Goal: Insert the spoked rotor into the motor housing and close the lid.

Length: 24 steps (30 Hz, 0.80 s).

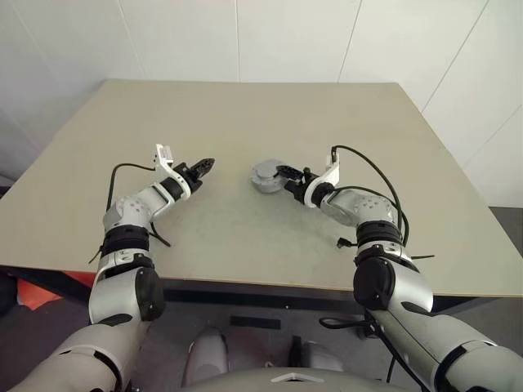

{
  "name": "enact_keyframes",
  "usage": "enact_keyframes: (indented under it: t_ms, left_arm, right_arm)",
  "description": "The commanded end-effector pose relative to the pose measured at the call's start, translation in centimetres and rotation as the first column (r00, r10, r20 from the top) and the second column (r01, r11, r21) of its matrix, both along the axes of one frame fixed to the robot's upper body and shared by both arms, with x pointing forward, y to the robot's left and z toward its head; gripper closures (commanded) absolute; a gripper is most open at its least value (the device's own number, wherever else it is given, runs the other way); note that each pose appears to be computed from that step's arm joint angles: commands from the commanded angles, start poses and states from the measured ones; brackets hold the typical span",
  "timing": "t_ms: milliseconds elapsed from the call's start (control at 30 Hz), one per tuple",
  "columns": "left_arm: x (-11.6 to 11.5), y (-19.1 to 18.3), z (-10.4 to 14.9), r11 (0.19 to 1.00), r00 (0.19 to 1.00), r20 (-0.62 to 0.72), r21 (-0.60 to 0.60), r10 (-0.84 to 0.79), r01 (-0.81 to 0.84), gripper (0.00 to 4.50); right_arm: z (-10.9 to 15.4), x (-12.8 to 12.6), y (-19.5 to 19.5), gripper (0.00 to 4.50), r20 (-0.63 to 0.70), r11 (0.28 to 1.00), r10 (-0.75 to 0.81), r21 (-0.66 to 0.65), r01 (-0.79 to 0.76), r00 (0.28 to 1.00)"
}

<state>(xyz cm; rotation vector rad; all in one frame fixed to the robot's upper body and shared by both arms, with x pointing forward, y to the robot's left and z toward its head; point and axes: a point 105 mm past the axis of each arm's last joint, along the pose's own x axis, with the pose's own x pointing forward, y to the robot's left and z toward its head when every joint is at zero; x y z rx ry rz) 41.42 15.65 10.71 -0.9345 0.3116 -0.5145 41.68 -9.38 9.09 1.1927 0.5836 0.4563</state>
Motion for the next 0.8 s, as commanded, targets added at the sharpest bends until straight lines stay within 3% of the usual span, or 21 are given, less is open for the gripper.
enact_keyframes:
  t_ms: [33, 233, 367, 467, 700, 800]
  left_arm:
    - [0.2, 0.5, 1.2, 1.0, 0.999, 0.041, -0.01, 0.019, -0.018, 4.5]
    - [-0.5, -0.2, 0.8, 0.998, 0.999, 0.013, -0.062, -0.031, 0.032, 4.5]
    - [-1.8, -1.3, 2.6, 0.966, 0.988, 0.085, -0.215, -0.127, 0.143, 4.5]
    - [-2.3, -1.1, 2.6, 0.954, 0.986, 0.116, -0.26, -0.122, 0.148, 3.9]
    - [-3.7, -1.5, 2.0, 0.928, 0.977, 0.114, -0.308, -0.181, 0.208, 1.5]
    - [-4.1, -1.7, 1.8, 0.892, 0.971, 0.076, -0.385, -0.225, 0.237, 0.49]
  right_arm:
    - [5.6, 1.0, 0.2, 2.41, 0.156, 0.996, -0.012, 0.091, -0.002, 0.988]
    - [8.1, 0.5, 1.3, 2.41, 0.207, 0.989, 0.02, 0.141, -0.05, 0.978]
    - [9.2, 0.2, 1.7, 2.41, 0.255, 0.986, 0.035, 0.149, -0.075, 0.966]
    - [8.8, -0.1, 2.0, 2.41, 0.27, 0.989, 0.051, 0.117, -0.085, 0.962]
    - [9.4, -0.3, 2.2, 2.41, 0.296, 0.988, 0.062, 0.115, -0.101, 0.953]
    - [9.7, -0.5, 2.5, 2.41, 0.308, 0.986, 0.077, 0.12, -0.119, 0.948]
